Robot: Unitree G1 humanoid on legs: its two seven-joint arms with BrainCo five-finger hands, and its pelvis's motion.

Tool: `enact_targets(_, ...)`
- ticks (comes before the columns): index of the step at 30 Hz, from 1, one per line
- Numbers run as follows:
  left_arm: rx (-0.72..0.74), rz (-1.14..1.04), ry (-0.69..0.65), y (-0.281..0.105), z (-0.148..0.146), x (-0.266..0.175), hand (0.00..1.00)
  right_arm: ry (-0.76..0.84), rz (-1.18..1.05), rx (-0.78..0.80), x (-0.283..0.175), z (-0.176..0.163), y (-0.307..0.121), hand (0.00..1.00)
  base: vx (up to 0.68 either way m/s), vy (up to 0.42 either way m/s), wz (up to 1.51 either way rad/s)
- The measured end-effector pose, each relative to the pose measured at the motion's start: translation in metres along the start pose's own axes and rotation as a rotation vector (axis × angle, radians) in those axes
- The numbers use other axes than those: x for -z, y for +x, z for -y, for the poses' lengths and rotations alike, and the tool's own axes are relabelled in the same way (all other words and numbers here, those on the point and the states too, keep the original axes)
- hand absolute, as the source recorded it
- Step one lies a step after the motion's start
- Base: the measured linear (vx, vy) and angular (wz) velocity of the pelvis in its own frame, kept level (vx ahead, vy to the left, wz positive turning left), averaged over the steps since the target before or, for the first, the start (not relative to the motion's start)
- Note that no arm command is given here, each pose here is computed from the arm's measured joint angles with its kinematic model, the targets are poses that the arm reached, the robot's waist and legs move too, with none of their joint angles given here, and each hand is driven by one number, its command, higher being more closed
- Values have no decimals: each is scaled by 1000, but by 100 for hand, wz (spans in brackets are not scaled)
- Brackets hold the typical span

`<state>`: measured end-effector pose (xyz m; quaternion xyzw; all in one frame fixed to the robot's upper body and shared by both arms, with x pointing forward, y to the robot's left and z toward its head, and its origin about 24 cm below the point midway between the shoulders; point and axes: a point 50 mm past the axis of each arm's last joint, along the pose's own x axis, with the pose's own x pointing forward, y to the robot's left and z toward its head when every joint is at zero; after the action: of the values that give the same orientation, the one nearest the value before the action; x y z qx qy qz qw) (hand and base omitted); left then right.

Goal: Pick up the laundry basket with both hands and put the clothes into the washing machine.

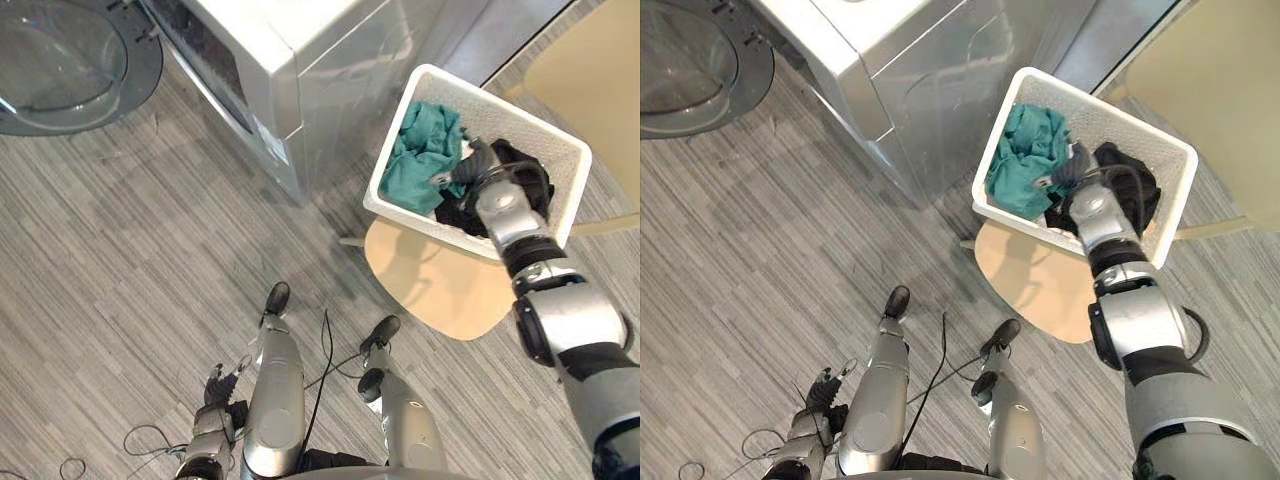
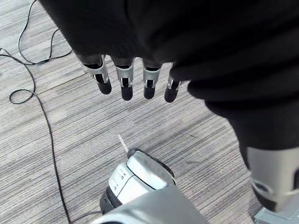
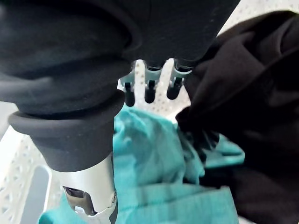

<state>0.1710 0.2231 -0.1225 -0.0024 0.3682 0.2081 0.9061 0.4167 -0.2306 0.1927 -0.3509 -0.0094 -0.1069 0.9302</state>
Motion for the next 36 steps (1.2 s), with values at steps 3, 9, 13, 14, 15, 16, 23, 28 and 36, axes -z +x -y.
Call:
enact_targets(3,-3,36,-18,2,3,-10,0,-10,22,65,-9,22,4,0,-8,10,4)
enact_targets(9,-6,112,-33,2,7,-27,0,-61,6,72,-8,27,5,0,10,21,12)
enact_targets(13,24,143,-51,3,18,-38,0,-77,0,129,-7,38,5,0,10,16,16)
enact_targets(14,26,145,-53,3,18,-39,0,-77,1,135,-7,38,5,0,13,6,15)
enact_targets(15,27,147,-55,3,19,-40,0,-78,0,144,-7,40,5,0,15,12,15)
enact_targets(16,31,148,-67,3,22,-40,0,-81,3,159,-7,41,5,0,7,11,13)
enact_targets(23,36,202,-165,0,30,-57,0,-120,34,208,-2,46,0,100,-13,20,14)
enact_targets(28,63,263,-206,-2,40,-76,0,-176,43,185,4,41,-2,100,-9,27,5)
enact_targets(36,76,309,-241,-6,45,-88,0,-153,27,81,31,14,-15,100,-18,48,2)
